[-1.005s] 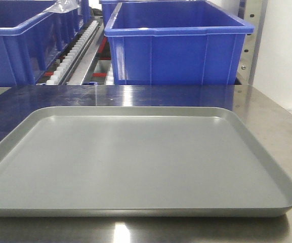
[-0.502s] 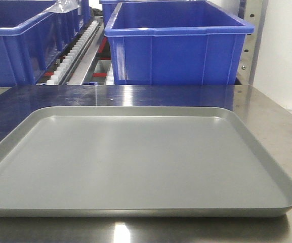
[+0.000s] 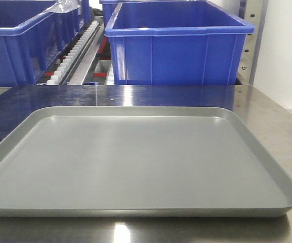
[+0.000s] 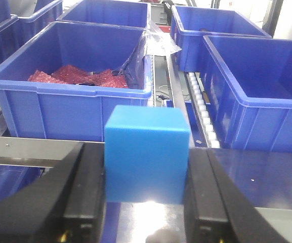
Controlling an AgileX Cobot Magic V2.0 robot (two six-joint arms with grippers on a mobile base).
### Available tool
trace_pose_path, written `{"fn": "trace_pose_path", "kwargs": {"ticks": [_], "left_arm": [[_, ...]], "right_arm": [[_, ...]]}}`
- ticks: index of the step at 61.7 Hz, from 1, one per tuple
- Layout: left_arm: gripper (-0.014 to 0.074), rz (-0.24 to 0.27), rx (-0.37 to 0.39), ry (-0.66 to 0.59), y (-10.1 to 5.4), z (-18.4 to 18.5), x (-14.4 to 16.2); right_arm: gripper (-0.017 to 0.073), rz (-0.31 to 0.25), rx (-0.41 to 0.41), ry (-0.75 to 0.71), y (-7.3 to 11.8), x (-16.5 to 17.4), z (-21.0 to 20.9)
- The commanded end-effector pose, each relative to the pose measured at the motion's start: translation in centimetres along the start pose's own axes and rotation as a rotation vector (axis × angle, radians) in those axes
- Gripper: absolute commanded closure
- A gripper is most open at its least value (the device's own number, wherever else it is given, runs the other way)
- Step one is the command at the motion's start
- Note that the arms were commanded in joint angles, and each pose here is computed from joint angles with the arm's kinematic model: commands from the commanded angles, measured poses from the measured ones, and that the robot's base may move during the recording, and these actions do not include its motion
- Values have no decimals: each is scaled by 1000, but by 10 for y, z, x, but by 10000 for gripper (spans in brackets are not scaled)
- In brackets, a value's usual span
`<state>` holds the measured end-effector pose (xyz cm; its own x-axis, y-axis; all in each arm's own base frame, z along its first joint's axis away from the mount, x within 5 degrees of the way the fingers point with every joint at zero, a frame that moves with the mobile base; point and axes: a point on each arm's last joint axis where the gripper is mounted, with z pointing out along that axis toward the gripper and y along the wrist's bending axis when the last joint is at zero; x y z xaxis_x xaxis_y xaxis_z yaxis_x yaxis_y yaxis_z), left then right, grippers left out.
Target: Sort and place red and blue blocks on shelf
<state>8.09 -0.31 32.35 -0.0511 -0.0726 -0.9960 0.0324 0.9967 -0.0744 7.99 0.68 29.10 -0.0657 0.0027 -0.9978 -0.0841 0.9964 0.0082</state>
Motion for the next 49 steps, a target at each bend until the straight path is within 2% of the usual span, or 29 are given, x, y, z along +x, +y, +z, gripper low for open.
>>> {"fn": "trace_pose_path", "kwargs": {"ticks": [1, 49], "left_arm": [[470, -13, 1, -113, -1, 0, -18], [470, -13, 0, -110, -1, 1, -18]], "right_arm": [[438, -12, 8, -112, 0, -17, -2], [438, -12, 8, -112, 0, -17, -2]]}}
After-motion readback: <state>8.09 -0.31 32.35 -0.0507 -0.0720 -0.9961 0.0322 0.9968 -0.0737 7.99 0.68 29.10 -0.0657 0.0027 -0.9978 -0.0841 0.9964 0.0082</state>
